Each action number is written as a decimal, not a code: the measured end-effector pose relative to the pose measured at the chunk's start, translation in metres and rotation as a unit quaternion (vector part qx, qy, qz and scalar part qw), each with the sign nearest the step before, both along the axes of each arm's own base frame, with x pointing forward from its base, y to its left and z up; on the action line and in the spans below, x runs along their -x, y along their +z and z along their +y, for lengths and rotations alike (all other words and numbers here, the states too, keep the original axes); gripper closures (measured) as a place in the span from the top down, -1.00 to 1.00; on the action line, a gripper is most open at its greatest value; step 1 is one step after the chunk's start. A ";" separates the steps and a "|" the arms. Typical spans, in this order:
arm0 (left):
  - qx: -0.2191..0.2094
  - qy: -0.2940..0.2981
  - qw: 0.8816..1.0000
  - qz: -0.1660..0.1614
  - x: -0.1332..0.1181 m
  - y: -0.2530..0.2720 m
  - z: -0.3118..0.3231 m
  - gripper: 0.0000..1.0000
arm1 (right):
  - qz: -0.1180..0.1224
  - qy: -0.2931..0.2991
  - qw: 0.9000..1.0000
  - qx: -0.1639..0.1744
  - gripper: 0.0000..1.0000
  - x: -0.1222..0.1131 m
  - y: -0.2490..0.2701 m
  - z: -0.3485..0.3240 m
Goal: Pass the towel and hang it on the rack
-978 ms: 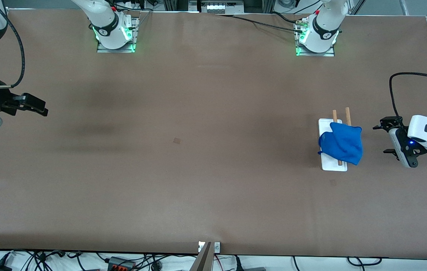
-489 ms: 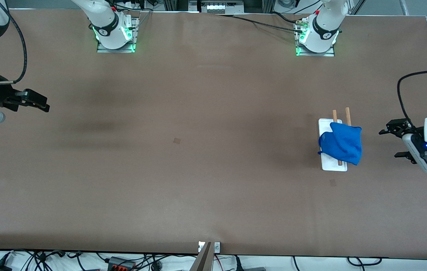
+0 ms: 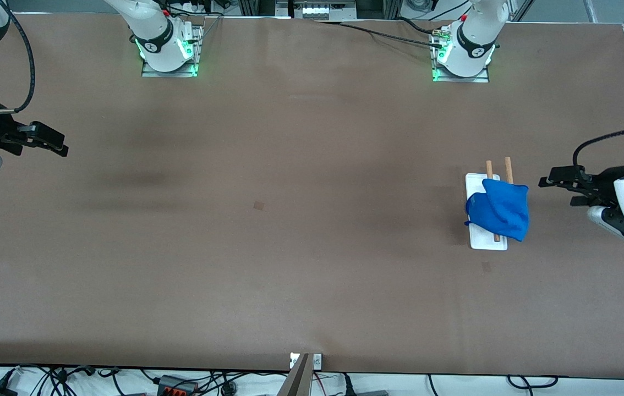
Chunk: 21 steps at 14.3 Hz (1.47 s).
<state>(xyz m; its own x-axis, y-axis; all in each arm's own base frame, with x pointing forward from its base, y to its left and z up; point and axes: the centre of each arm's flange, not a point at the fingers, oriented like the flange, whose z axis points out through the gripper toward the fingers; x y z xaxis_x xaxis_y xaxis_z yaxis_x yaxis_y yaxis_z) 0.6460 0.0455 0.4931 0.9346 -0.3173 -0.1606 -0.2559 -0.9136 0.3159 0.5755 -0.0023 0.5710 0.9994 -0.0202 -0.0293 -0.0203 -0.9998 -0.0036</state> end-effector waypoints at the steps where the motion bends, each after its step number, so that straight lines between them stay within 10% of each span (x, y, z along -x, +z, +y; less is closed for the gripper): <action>1: -0.007 0.017 1.000 0.001 0.004 0.011 -0.005 1.00 | -0.002 -0.001 1.000 0.000 1.00 0.001 -0.003 -0.001; 21: -0.119 0.174 0.977 0.026 0.043 0.067 -0.063 1.00 | -0.044 -0.006 0.999 0.001 1.00 0.016 0.020 -0.014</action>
